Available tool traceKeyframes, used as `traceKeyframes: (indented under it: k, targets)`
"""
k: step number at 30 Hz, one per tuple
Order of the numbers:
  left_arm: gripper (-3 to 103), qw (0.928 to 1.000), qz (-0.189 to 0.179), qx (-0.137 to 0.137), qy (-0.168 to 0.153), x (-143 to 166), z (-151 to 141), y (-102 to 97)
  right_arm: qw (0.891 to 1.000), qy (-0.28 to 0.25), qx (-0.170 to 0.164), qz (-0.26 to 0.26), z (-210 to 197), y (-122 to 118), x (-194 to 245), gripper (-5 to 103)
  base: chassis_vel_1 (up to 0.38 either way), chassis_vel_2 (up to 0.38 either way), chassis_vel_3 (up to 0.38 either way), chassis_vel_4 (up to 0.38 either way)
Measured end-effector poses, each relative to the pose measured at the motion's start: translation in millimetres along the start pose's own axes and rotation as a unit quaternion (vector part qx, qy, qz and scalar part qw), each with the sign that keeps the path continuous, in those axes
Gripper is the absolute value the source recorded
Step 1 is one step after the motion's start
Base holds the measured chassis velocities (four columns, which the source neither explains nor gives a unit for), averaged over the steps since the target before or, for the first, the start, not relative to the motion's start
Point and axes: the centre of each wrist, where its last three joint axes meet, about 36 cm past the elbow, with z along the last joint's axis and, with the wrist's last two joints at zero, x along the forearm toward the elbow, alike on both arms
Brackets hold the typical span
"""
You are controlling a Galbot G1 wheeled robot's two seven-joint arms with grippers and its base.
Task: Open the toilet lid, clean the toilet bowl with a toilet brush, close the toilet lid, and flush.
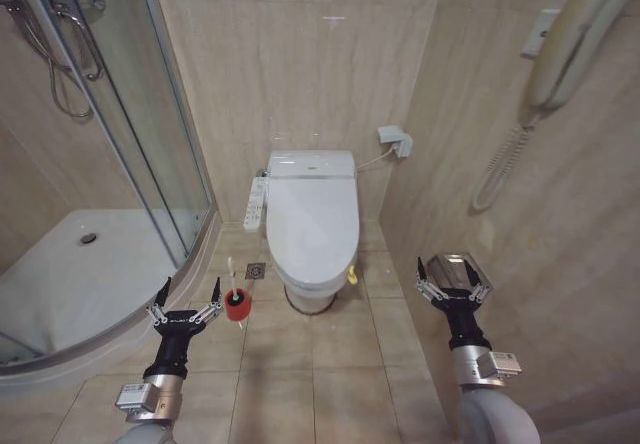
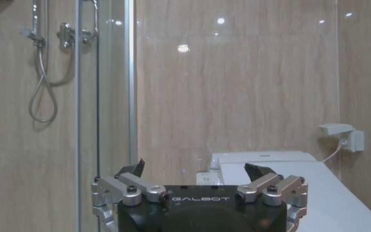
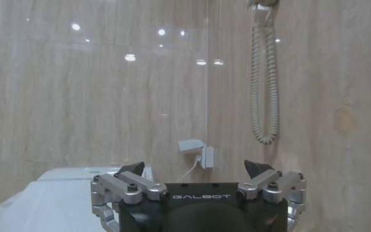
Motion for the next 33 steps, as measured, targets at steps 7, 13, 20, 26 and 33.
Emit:
traceKeyframes:
  k: [7,13,20,26,33]
  targets:
    - [100,1.0,0.0,0.0,0.0,-0.1,-0.1,0.0,1.0,0.0,0.0,0.0,0.0,0.0,-0.1,100,0.032,-0.026,-0.033,0.048]
    - [100,1.0,0.0,0.0,-0.001,-0.4,-0.2,0.0,1.0,0.0,0.0,0.0,-0.1,0.1,-0.2,100,-0.057,0.053,0.057,-0.056]
    - [100,1.0,0.0,0.0,0.0,-0.3,-0.1,0.0,1.0,0.0,0.0,0.0,-0.1,0.0,-0.1,100,-0.006,0.007,0.009,-0.005]
    - [100,1.0,0.0,0.0,0.0,-0.2,-0.1,0.0,1.0,0.0,0.0,0.0,-0.1,0.0,-0.1,100,0.0,0.0,0.0,0.0]
    - [100,1.0,0.0,0.0,0.0,-0.3,-0.1,0.0,1.0,0.0,0.0,0.0,-0.1,0.0,-0.1,100,0.0,0.0,0.0,0.0]
